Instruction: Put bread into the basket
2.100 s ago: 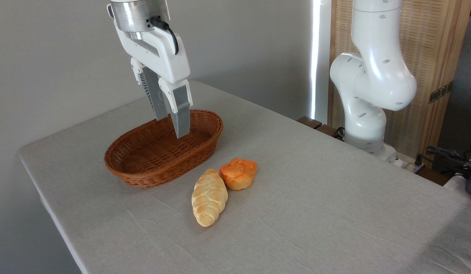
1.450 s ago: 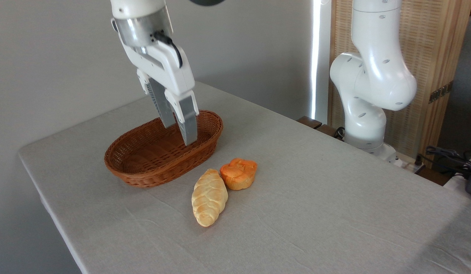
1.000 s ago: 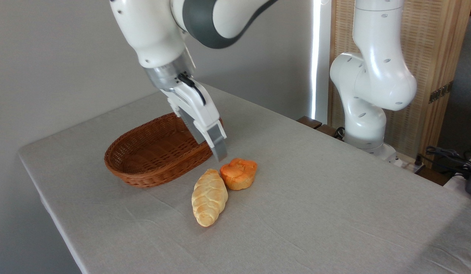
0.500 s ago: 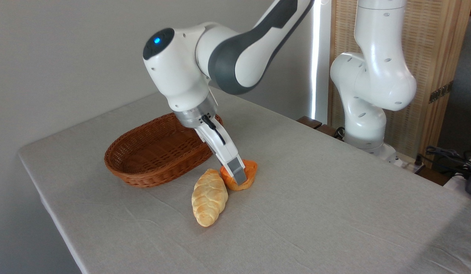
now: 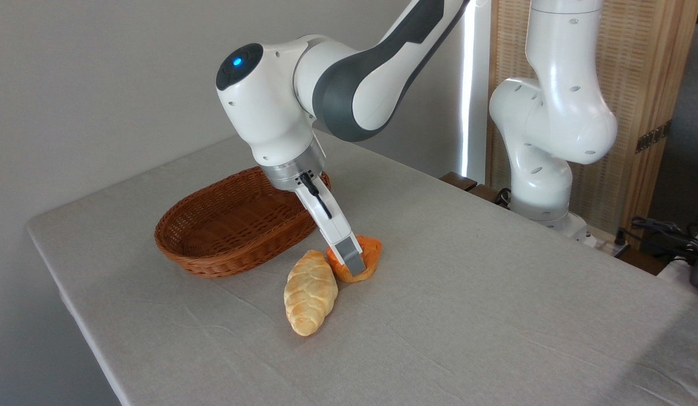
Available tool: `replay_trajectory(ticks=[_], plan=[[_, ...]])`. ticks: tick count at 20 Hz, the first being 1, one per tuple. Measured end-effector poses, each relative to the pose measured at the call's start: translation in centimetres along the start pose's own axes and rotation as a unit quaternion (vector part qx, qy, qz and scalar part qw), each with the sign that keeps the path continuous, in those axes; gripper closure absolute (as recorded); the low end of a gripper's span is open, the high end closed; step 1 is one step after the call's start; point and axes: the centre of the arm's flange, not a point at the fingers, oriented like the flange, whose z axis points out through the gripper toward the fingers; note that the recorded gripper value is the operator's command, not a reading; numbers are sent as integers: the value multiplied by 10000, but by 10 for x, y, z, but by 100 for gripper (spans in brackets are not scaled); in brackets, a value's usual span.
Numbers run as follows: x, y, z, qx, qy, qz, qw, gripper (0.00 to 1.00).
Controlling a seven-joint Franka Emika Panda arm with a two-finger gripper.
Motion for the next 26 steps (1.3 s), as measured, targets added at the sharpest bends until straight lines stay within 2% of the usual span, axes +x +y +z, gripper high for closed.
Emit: replay_trajectory(ticks=[7,11,14,17,18,19,20,22,24,26], plan=[[0,0,0,3,0,7,10000,65],[-2,4,-7,-37,-25,16,10000,61],[-2,14,-41,6,8,79,10000,60],[16,36,-84,298,151,342,9989,59],[31,49,-95,423,175,515,9976,53],[43,58,-100,511,196,612,9966,25],[55,66,-107,612,261,648,9957,2],[75,76,-116,764,555,481,9944,0],[97,81,-115,893,837,100,9924,0],[120,83,-101,904,930,-162,9914,0]])
